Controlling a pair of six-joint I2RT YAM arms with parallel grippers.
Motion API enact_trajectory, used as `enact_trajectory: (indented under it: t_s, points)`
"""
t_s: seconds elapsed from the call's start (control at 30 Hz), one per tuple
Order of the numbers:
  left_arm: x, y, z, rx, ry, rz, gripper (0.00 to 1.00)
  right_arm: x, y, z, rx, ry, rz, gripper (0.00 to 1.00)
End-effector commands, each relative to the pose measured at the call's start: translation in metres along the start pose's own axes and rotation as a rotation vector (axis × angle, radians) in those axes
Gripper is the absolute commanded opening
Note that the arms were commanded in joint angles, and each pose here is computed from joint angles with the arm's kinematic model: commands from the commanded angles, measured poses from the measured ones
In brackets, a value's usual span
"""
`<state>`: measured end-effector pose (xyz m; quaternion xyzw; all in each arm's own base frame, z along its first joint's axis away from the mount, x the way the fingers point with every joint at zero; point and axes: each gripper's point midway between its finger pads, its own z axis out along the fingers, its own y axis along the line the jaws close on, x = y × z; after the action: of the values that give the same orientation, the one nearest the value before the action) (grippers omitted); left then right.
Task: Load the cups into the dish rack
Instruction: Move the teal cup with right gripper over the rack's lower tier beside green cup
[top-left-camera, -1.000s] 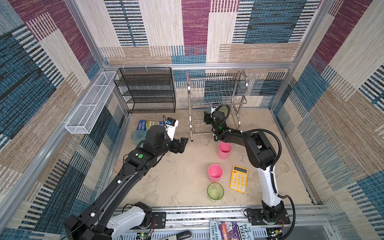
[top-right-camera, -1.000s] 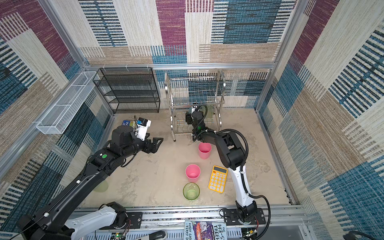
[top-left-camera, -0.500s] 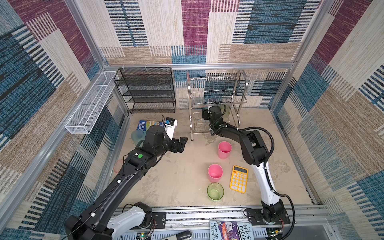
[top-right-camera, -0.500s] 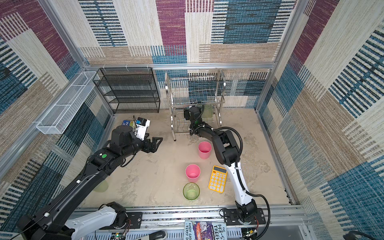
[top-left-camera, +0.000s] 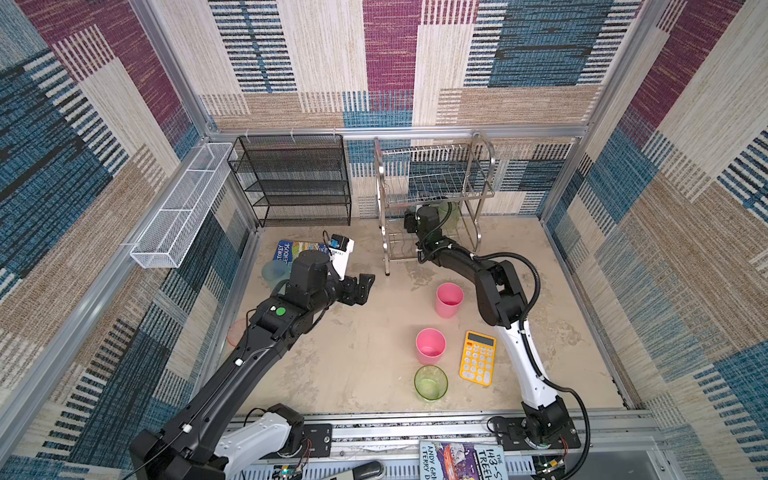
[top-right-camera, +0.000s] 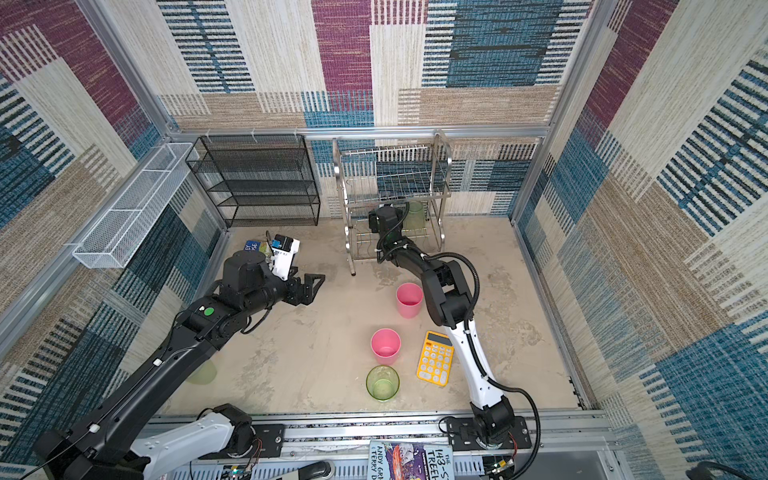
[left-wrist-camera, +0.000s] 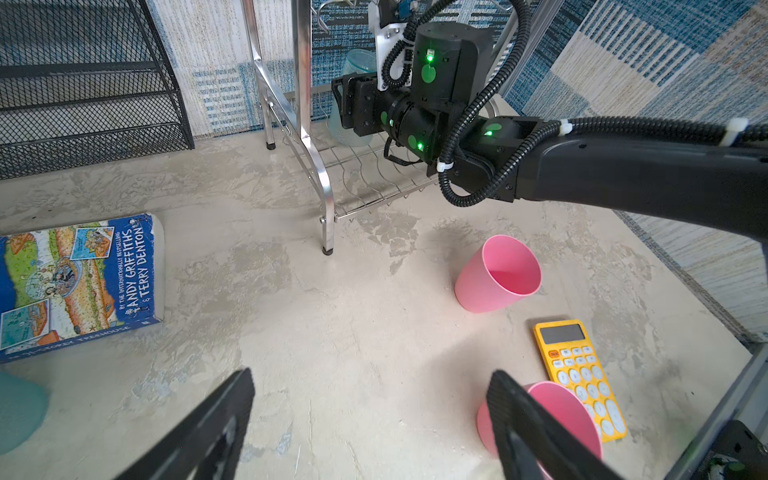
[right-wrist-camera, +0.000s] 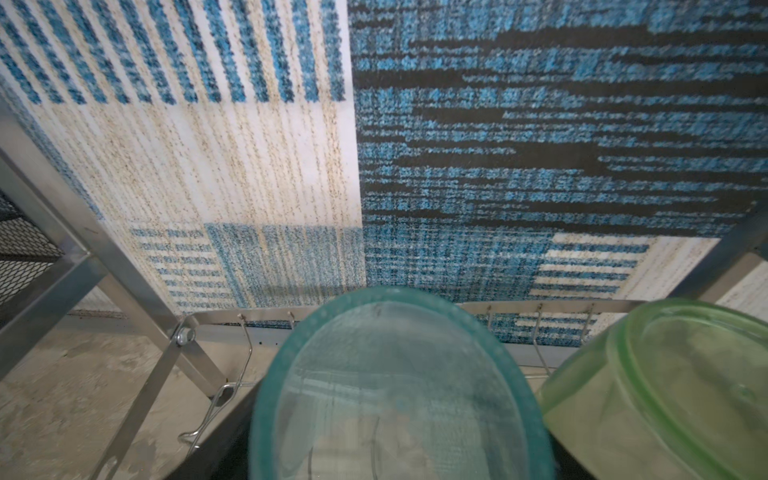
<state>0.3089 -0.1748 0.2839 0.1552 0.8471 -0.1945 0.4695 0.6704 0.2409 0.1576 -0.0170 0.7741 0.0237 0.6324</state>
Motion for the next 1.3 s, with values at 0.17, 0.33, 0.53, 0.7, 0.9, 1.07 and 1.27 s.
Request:
enact_trajectory:
  t_s: [0.17,0.33,0.53,0.7,0.9,1.07,1.27]
  points:
    - [0.000,-0.002,0.001,0.012,0.001,-0.015,0.91,0.015,-0.027,-0.001,0.148,0.034,0.016,0.66]
    - [0.000,-0.002,0.000,0.014,0.000,-0.016,0.91,0.011,-0.030,-0.003,0.171,0.023,0.018,0.66]
    - [0.001,-0.003,0.001,0.018,0.004,-0.018,0.91,0.010,-0.029,0.002,0.181,0.021,0.003,0.68]
    - [0.002,-0.003,0.002,0.018,0.006,-0.018,0.91,0.011,-0.031,0.006,0.193,0.024,0.001,0.71]
    - [0.002,-0.002,0.003,0.014,0.009,-0.018,0.92,0.015,-0.029,0.007,0.183,0.032,-0.001,0.82]
    - [0.003,-0.003,0.004,0.019,0.014,-0.019,0.92,0.015,-0.028,0.003,0.167,0.032,-0.001,0.89]
    - [0.004,-0.003,0.006,0.019,0.020,-0.020,0.93,0.017,-0.027,-0.002,0.152,0.033,-0.007,0.94]
